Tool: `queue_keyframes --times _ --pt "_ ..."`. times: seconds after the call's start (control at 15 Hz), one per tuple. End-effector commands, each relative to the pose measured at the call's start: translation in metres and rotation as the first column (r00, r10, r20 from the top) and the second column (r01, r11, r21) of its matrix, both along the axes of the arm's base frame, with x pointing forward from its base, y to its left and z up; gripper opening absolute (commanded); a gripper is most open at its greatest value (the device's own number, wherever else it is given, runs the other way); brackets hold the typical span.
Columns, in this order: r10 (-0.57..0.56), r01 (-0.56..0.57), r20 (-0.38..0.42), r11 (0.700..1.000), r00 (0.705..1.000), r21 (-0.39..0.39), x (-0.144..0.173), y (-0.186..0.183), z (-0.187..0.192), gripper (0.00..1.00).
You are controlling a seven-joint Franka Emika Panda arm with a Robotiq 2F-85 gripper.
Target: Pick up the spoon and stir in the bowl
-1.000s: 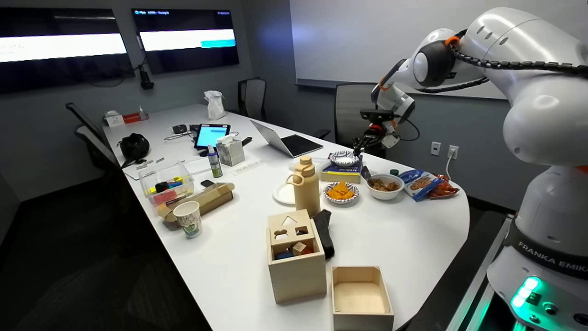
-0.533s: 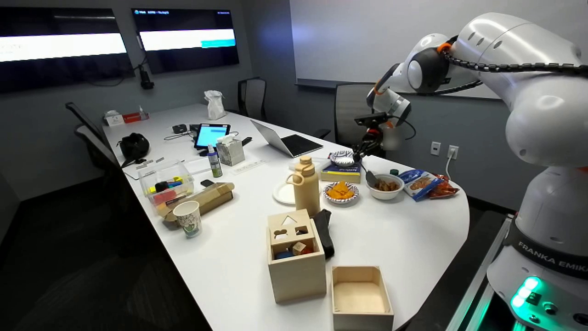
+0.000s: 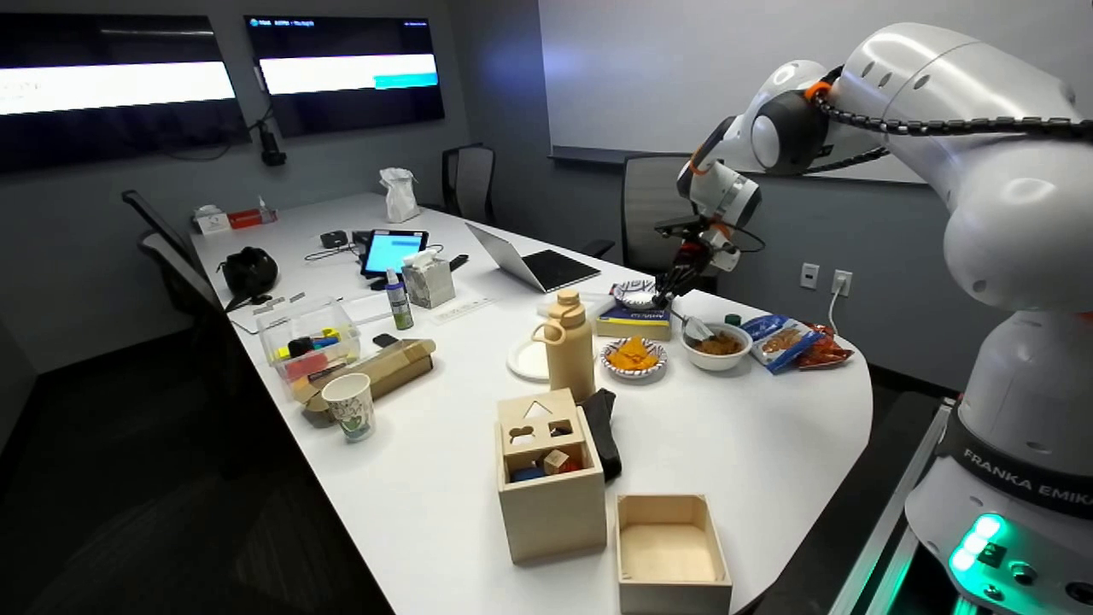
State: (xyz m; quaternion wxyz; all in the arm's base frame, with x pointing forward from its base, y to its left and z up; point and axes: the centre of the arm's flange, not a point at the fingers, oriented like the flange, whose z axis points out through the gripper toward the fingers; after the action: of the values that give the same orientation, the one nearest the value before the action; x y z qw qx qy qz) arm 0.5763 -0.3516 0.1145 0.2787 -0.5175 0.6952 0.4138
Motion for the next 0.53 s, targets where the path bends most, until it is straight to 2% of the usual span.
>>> queue_keyframes --times 0.0,0.27,0.47 --pt "-0.010 0.012 0.062 0.999 0.998 -0.038 0.0114 0.0022 0.0062 0.01" --pt "0.020 -0.025 0.111 0.999 0.994 0.044 0.0107 0.0051 0.0054 0.01" --pt "0.044 -0.054 0.103 0.994 0.994 0.099 0.0047 0.0069 0.0057 0.01"
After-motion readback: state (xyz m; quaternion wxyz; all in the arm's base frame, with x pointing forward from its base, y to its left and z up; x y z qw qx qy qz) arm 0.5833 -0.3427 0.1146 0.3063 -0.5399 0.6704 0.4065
